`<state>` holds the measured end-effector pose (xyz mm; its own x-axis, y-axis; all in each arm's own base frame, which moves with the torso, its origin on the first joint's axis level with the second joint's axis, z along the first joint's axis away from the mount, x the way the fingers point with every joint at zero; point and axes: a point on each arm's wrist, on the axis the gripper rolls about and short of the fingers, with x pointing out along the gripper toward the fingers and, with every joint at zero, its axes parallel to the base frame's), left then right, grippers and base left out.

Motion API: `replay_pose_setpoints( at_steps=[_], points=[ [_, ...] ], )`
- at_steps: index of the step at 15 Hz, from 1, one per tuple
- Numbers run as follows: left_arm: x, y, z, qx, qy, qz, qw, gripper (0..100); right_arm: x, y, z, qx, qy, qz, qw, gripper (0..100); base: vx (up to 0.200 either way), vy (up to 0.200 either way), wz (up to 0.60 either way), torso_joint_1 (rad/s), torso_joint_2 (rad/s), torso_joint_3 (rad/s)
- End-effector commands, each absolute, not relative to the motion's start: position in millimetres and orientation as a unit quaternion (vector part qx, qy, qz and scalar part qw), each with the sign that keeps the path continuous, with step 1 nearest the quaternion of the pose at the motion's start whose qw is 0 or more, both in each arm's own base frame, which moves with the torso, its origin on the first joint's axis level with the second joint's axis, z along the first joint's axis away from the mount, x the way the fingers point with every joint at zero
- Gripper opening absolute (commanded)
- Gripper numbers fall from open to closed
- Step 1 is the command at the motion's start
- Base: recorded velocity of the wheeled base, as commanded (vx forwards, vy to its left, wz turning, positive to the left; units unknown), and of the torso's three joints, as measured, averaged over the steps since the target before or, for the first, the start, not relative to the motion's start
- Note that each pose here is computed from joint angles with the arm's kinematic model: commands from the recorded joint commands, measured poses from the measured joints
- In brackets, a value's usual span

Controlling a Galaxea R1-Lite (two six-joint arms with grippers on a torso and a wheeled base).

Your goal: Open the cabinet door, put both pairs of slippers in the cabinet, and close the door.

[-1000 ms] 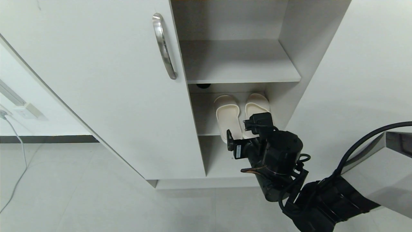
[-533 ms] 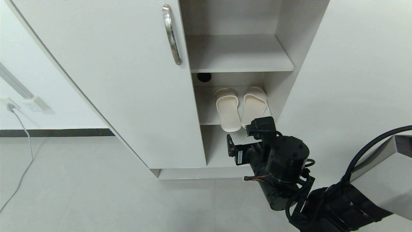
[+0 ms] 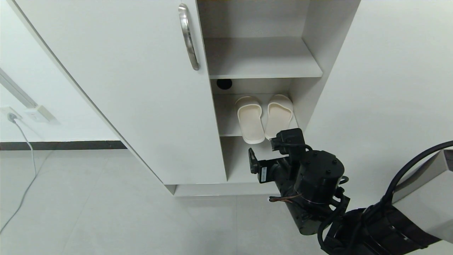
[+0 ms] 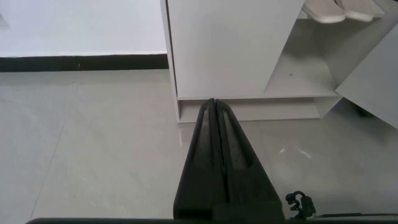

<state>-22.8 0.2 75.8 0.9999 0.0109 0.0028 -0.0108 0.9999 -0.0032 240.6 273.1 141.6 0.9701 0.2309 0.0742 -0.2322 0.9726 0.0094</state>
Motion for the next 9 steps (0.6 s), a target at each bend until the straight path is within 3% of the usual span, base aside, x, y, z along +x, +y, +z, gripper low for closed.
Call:
replay_pose_setpoints(
  at_steps=[1,7,9],
  points=[
    [-22.7,0.2,75.7,-0.002,0.000,0.005,1.000,0,239.4,273.7,141.3,0.008,-0.036,0.118,0.992,100,0.000,0.000,0.00,0.000,0.00,0.000],
    [-22.7,0.2,75.8,-0.002,-0.001,0.005,1.000,0,241.5,272.8,139.2,0.015,-0.031,0.116,0.993,100,0.000,0.000,0.00,0.000,0.00,0.000],
    [-22.7,0.2,75.8,-0.002,-0.001,0.005,1.000,0,241.4,272.6,138.9,0.014,-0.031,0.116,0.993,100,0.000,0.000,0.00,0.002,0.00,0.139]
  ],
)
